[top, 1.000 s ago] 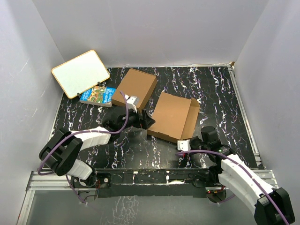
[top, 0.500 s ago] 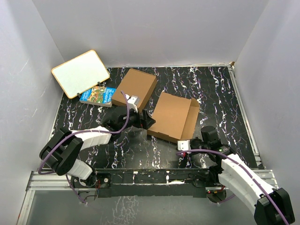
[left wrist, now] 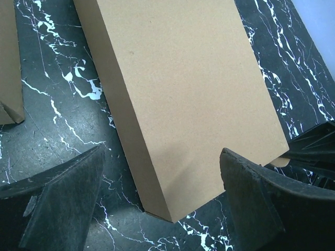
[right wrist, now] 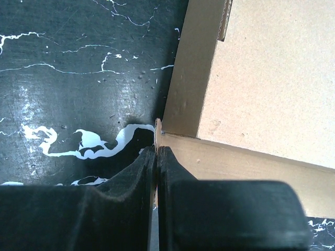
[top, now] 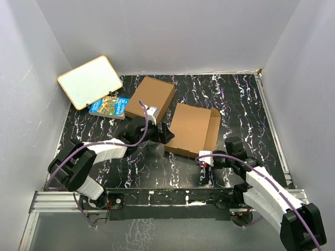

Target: Fold the paper box

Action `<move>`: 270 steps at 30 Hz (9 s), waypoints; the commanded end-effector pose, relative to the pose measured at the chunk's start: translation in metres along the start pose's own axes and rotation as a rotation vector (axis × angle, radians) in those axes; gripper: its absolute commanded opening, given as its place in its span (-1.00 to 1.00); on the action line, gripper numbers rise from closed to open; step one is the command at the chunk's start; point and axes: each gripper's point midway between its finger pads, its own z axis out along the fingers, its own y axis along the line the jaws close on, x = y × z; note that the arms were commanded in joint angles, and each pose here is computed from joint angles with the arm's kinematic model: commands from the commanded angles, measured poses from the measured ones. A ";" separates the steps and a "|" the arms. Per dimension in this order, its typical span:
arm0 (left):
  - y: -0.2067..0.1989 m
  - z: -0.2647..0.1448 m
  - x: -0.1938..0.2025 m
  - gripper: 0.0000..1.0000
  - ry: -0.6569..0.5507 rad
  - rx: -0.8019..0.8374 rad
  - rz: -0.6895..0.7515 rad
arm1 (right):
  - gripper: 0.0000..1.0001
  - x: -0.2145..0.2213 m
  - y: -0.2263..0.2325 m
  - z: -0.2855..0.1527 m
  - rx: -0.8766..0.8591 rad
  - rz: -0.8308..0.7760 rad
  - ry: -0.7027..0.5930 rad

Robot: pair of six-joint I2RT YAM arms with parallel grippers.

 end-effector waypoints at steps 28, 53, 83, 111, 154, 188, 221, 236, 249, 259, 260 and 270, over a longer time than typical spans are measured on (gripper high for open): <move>0.019 0.028 0.027 0.57 0.157 -0.134 0.009 | -0.84 0.005 -0.012 -0.010 0.023 0.056 0.037; 0.036 0.023 0.032 0.44 0.161 -0.165 -0.086 | -0.84 0.005 -0.032 -0.015 0.098 0.216 0.074; 0.040 0.023 0.035 0.43 0.174 -0.176 -0.096 | -0.84 0.017 -0.024 -0.014 0.008 0.235 0.152; 0.039 0.020 0.033 0.43 0.166 -0.174 -0.096 | -0.84 0.018 -0.026 -0.012 -0.046 0.327 0.177; 0.035 0.025 0.034 0.40 0.182 -0.148 -0.109 | -0.84 -0.004 -0.045 0.002 -0.225 0.498 0.135; 0.035 0.027 0.038 0.40 0.203 -0.154 -0.127 | -0.78 -0.046 -0.045 0.021 -0.256 0.473 0.094; 0.020 0.019 0.020 0.48 0.169 -0.118 -0.145 | 0.13 -0.023 -0.017 -0.010 -0.188 0.417 0.126; 0.019 0.021 0.021 0.47 0.175 -0.112 -0.147 | -0.34 -0.007 -0.017 0.000 -0.187 0.463 0.159; 0.018 0.024 0.025 0.46 0.187 -0.109 -0.167 | -0.84 -0.028 -0.030 0.000 -0.223 0.500 0.115; 0.017 0.025 0.026 0.45 0.190 -0.119 -0.170 | -0.84 -0.051 -0.035 0.014 -0.292 0.470 0.140; 0.018 0.026 0.026 0.46 0.190 -0.121 -0.170 | -0.84 -0.054 -0.035 0.015 -0.295 0.468 0.135; 0.017 0.027 0.031 0.43 0.202 -0.123 -0.170 | -0.82 -0.065 -0.036 0.029 -0.329 0.525 0.147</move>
